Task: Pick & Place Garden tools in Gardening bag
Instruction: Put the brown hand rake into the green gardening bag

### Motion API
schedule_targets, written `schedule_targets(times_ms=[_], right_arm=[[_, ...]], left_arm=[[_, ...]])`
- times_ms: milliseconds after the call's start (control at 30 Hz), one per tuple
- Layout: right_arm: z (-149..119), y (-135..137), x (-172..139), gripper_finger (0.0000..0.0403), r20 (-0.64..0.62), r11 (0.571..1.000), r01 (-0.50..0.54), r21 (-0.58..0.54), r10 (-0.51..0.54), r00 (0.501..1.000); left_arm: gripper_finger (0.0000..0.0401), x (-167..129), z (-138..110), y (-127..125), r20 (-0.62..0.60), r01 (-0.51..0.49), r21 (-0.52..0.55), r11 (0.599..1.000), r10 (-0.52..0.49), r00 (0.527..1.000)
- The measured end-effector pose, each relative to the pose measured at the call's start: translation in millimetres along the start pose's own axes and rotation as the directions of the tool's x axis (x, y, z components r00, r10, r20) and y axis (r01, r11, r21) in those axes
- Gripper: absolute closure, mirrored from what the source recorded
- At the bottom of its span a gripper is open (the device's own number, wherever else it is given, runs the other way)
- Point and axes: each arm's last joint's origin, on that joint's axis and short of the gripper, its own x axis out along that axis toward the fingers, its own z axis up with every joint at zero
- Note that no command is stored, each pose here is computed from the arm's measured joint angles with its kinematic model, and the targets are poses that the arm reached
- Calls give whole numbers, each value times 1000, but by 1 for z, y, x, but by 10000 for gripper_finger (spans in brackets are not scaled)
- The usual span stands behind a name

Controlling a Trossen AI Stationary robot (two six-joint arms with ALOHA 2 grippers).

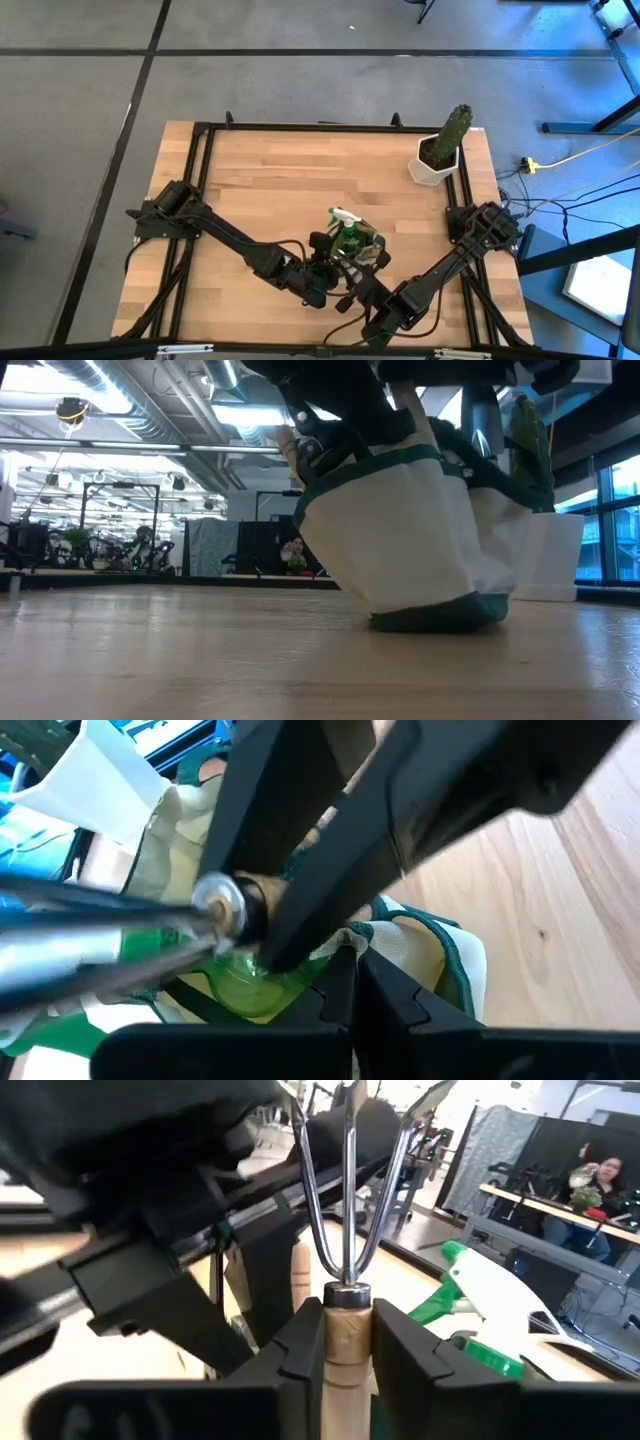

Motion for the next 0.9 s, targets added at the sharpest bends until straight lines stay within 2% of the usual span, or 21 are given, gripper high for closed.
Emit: schedule_targets(times_ms=[233, 367, 567, 900], right_arm=[[1, 1, -1, 222, 0, 1000, -4, -25, 4, 1000], [9, 3, -2, 186, 16, 1000, 11, -25, -11, 1000], [26, 6, -8, 191, 70, 993, 70, -94, -63, 996], [30, 5, 3, 225, 42, 996, 61, -66, -58, 997]], left_arm=[[399, 0, 0, 1, 1, -7, -10, 1000, 7, 1000], [399, 1, 0, 1, 0, -14, -12, 1000, 14, 1000], [399, 1, 0, 1, 0, -14, -12, 1000, 14, 1000], [399, 1, 0, 1, 1, -14, -12, 1000, 14, 1000]])
